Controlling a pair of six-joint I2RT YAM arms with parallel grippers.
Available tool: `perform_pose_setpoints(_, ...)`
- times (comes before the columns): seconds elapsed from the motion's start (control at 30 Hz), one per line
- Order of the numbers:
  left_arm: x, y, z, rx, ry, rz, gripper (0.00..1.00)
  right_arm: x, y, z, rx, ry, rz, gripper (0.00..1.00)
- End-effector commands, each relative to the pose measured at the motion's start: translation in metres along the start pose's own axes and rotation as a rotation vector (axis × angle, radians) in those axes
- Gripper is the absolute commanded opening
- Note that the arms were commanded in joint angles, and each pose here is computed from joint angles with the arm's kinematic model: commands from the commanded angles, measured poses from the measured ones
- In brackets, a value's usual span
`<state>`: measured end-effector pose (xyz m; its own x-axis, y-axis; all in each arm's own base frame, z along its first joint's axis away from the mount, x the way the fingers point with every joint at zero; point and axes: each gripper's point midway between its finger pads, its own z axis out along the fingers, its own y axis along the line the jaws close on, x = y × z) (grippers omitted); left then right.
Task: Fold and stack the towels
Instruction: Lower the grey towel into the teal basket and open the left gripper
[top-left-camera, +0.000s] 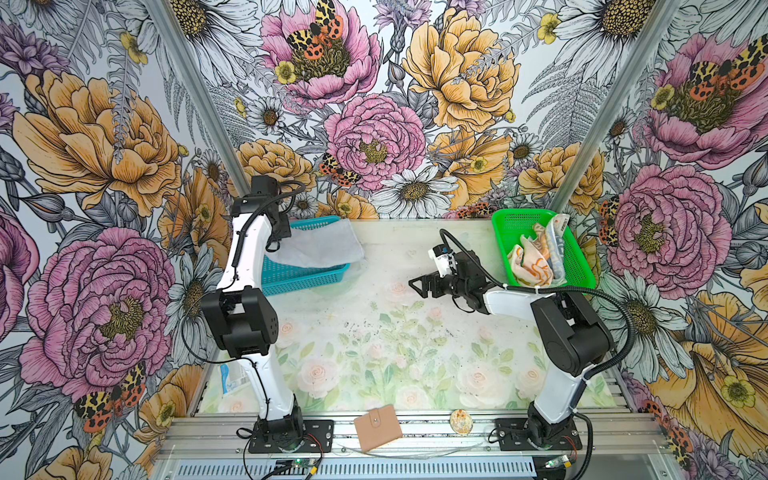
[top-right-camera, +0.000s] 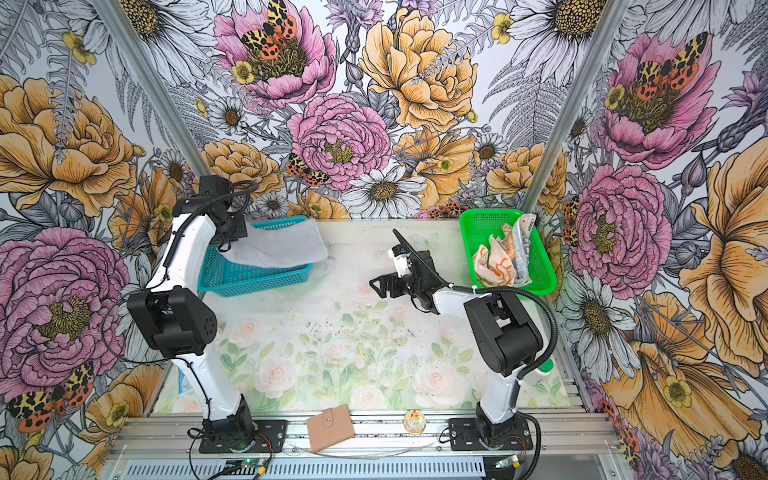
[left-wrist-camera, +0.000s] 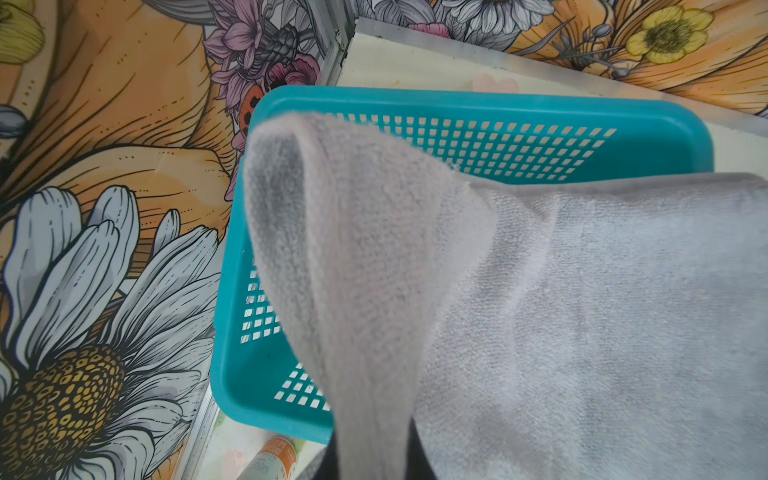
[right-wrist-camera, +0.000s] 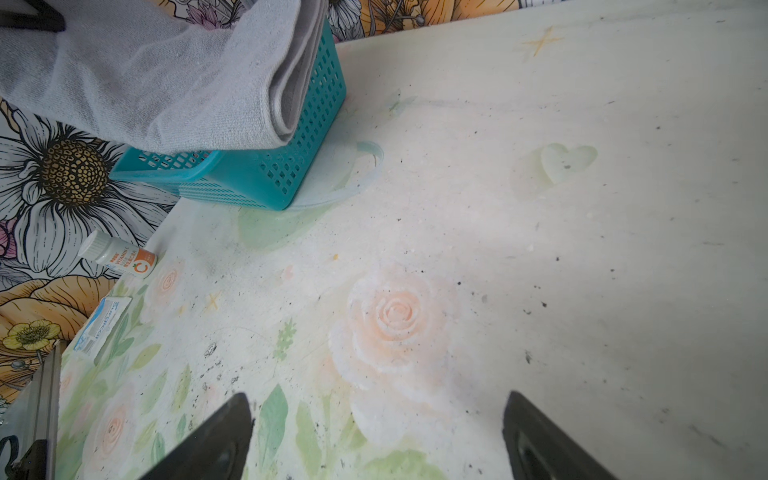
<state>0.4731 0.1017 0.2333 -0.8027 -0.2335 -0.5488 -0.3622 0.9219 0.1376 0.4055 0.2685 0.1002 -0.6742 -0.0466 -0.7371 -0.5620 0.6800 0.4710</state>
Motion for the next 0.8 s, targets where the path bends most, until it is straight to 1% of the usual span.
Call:
perform_pose_setpoints(0.0,-0.007,0.013,0.005,-0.041,-0.024,-0.009,0.00,-0.005,0.005,0.007,-0.022,-0.001,-0.028,0.95)
perform_pose_setpoints(0.33,-0.007,0.026,0.018,-0.056,-0.004,-0.032,0.00,-0.003,0.005,0.010,-0.024,0.011,-0.025,0.95)
perform_pose_setpoints(0.53,0.001,0.017,0.039,-0.035,0.043,-0.022,0.00,-0.003,0.004,0.011,-0.022,0.017,-0.026,0.96)
perform_pose_setpoints(0.6,0.003,0.014,0.044,-0.032,0.059,-0.016,0.06,-0.003,0.004,0.012,-0.022,0.018,-0.027,0.96)
perform_pose_setpoints(0.67,0.003,0.014,0.044,-0.043,0.060,-0.023,0.17,-0.002,0.004,0.012,-0.023,0.019,-0.027,0.96)
perform_pose_setpoints(0.7,0.003,0.015,0.043,-0.046,0.063,-0.034,0.19,-0.002,0.004,0.012,-0.023,0.020,-0.026,0.96)
perform_pose_setpoints(0.77,0.004,0.019,0.043,-0.063,0.064,-0.062,0.19,-0.002,0.004,0.013,-0.024,0.020,-0.024,0.96)
